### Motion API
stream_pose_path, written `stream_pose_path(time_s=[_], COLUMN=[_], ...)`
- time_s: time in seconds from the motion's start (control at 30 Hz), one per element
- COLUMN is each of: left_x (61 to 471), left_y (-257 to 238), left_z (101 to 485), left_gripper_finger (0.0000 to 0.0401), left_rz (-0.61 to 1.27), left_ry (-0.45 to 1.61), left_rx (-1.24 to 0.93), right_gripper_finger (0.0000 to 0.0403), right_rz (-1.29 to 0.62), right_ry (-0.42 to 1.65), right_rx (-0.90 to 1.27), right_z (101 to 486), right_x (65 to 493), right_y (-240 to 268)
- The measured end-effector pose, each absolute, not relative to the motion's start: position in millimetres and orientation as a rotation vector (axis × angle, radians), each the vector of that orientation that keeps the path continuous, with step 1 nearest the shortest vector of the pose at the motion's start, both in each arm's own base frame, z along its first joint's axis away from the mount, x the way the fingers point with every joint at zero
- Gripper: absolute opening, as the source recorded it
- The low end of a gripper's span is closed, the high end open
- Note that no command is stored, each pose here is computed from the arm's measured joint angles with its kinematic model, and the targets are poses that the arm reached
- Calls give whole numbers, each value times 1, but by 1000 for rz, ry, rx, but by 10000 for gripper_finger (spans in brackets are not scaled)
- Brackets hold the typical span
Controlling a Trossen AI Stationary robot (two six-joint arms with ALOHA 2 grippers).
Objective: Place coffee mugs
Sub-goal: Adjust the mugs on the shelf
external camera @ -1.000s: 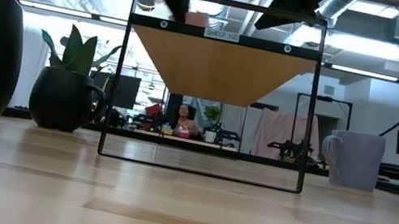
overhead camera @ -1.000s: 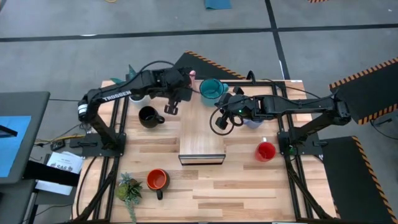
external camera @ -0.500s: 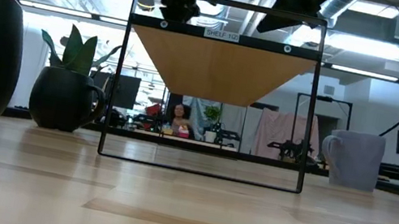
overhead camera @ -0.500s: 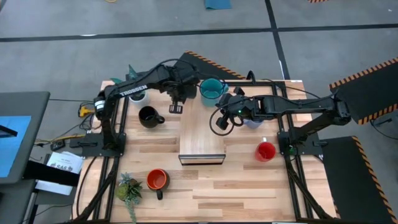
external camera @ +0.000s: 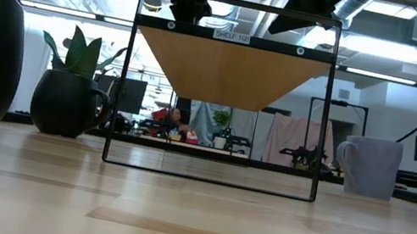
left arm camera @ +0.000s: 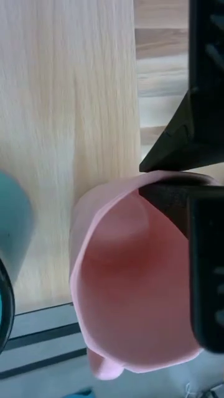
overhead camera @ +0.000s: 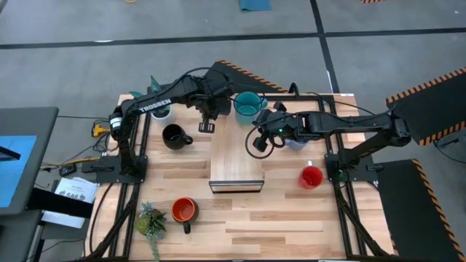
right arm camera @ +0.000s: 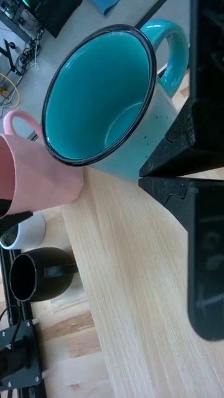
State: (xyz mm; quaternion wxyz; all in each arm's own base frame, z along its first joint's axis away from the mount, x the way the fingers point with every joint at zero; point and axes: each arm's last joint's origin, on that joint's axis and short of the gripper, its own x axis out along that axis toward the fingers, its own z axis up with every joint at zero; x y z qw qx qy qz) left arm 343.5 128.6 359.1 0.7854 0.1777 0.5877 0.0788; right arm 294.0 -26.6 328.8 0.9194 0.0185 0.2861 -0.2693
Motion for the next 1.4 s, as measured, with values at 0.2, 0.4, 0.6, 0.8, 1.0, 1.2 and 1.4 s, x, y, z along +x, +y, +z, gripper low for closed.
stream_pose_path(time_s=[0.2,0.4,0.6,0.8,1.0,1.2,1.4], left_x=[344,345,345,344,337,325,316], left_y=[129,129,126,121,109,97,90], left_z=[360,361,363,386,419,444,458], left_gripper_finger=[58,77,79,80,80,59,5], left_rz=[151,153,155,178,214,192,111], left_ry=[1262,1251,1260,1184,1100,1023,906], left_rx=[418,419,457,478,457,371,298], right_gripper_finger=[31,33,32,36,36,19,17], right_rz=[-553,-553,-553,-565,-590,-631,-761], right_ry=[588,588,589,587,589,712,811], right_rx=[38,38,36,39,45,41,50], right_z=[329,329,329,329,329,322,299], right_x=[294,294,294,294,293,281,256], right_y=[-27,-27,-27,-30,-37,-45,-44])
